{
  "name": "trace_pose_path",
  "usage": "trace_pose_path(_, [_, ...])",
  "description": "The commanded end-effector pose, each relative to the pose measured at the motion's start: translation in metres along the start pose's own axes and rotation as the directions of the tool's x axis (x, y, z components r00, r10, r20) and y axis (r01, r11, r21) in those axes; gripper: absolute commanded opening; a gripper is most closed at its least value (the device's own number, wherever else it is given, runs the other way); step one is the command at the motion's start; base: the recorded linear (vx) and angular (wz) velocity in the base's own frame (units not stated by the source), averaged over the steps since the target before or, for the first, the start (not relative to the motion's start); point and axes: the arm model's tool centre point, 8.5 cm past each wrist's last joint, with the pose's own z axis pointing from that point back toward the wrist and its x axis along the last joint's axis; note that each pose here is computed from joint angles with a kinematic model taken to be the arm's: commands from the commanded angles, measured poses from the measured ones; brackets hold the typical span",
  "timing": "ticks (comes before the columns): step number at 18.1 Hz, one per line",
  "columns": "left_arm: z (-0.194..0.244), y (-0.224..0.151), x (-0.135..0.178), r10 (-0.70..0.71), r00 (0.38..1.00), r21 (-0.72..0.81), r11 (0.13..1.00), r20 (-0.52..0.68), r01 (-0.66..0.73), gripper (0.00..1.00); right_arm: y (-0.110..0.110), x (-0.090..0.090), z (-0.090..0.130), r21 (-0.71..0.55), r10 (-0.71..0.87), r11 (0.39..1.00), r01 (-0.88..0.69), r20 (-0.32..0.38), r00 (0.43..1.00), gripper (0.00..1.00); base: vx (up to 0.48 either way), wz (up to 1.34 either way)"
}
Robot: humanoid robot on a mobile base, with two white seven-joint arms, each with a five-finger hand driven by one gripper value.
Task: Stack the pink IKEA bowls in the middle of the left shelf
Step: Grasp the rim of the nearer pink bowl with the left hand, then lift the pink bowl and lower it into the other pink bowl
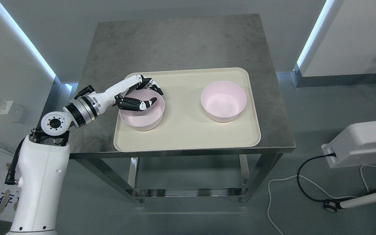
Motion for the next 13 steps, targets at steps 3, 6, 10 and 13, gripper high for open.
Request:
trace_pose_path(3, [-0.006,0.009,0.007,-0.063,0.998,0.001,0.998,0.029,0.063,0.0,-0.011,0.006,-0.001,-0.019,-0.001,1.0,0.002,0.017,1.0,1.0,0.0,0.0])
trace_pose_path(6, [-0.008,0.037,0.03,-0.084,0.993,0.078,0.994,0.088,0.077,0.0,-0.011,0.006,-0.001,-0.019,-0.001,1.0,0.002,0.017,1.0,1.0,0.0,0.0])
trace_pose_path(10, [-0.012,0.039,0.039,-0.09,0.989,0.073,0.994,0.119,0.082,0.0,-0.011,0.006,-0.001,-0.019,-0.001,1.0,0.002,0.017,1.0,1.0,0.0,0.0])
trace_pose_path(13, [-0.026,0.045,0.066,-0.098,0.976,0.098,0.992,0.192,0.08,0.0,-0.011,0.006,-0.001,-0.019,-0.001,1.0,0.002,0.017,1.0,1.0,0.0,0.0])
